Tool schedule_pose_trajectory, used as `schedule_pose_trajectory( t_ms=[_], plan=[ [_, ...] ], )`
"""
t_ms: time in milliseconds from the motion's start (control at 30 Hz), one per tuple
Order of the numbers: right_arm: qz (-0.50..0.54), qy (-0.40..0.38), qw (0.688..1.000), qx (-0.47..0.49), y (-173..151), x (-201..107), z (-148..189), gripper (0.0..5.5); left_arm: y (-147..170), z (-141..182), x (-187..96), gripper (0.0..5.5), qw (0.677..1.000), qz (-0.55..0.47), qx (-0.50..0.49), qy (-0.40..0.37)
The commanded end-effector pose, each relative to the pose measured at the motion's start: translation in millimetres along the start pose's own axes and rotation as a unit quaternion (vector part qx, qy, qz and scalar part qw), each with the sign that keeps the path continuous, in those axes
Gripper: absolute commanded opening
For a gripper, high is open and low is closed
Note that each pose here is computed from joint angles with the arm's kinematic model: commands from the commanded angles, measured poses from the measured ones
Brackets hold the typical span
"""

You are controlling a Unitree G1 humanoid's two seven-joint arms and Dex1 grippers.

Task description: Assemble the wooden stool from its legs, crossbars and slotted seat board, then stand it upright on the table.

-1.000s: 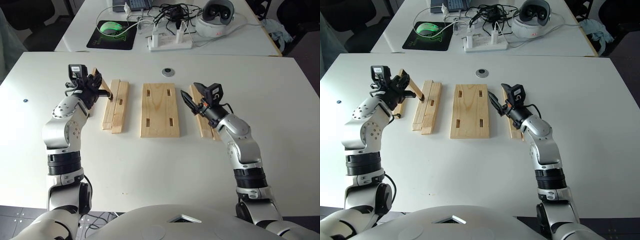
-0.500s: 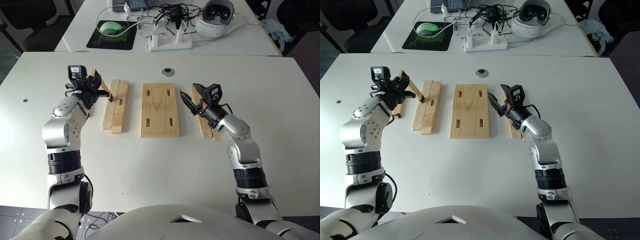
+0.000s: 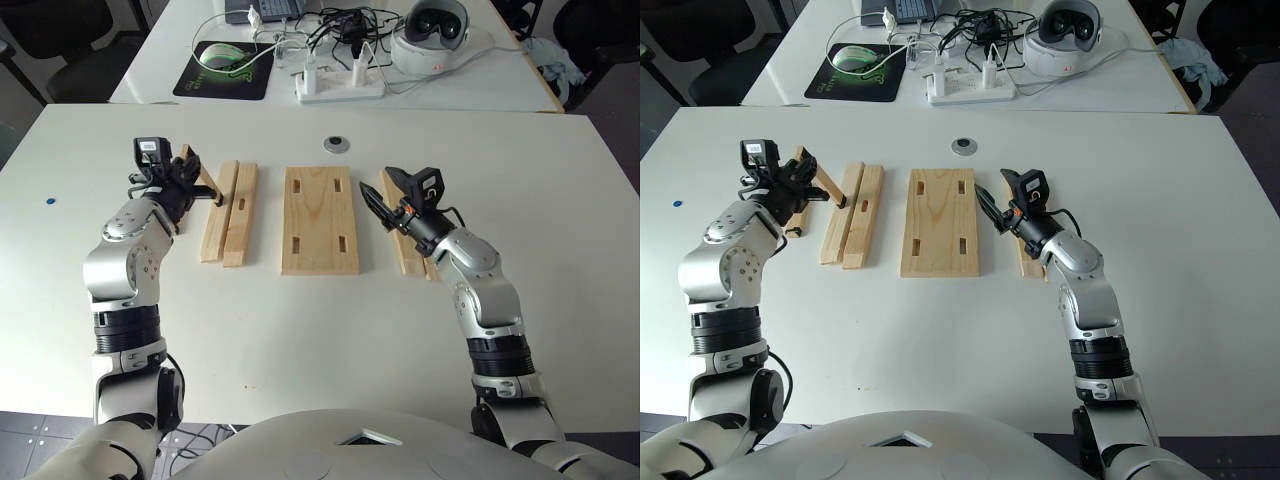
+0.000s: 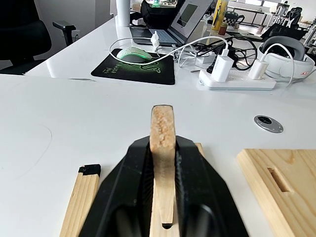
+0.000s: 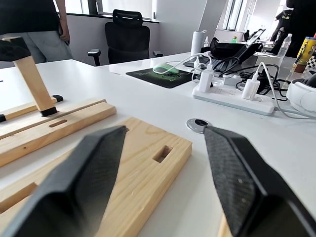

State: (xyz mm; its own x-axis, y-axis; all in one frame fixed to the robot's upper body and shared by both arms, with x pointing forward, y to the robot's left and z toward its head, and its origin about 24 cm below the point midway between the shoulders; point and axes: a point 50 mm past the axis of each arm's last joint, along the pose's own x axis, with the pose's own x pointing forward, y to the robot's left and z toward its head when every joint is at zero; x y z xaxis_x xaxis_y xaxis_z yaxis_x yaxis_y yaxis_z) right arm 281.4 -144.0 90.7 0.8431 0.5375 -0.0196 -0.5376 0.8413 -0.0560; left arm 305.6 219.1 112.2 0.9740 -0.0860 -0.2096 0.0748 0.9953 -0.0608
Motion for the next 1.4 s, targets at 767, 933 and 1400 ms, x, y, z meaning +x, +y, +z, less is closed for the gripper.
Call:
schedule_pose_trajectory(
  t_ms=[767,933,1400],
  plan=[
    [-0.008,-0.008,1.0,-0.005,4,1,8,2.92,12,-47,9,0.43,0.986,-0.036,0.033,0.157],
    [-0.007,-0.006,1.0,-0.007,2,0,9,2.92,13,-66,-4,0.43,0.983,-0.032,0.022,0.179],
    [-0.034,-0.003,0.999,0.001,6,-10,4,2.92,-1,-59,-16,0.43,0.979,-0.058,0.021,0.196]
  ],
)
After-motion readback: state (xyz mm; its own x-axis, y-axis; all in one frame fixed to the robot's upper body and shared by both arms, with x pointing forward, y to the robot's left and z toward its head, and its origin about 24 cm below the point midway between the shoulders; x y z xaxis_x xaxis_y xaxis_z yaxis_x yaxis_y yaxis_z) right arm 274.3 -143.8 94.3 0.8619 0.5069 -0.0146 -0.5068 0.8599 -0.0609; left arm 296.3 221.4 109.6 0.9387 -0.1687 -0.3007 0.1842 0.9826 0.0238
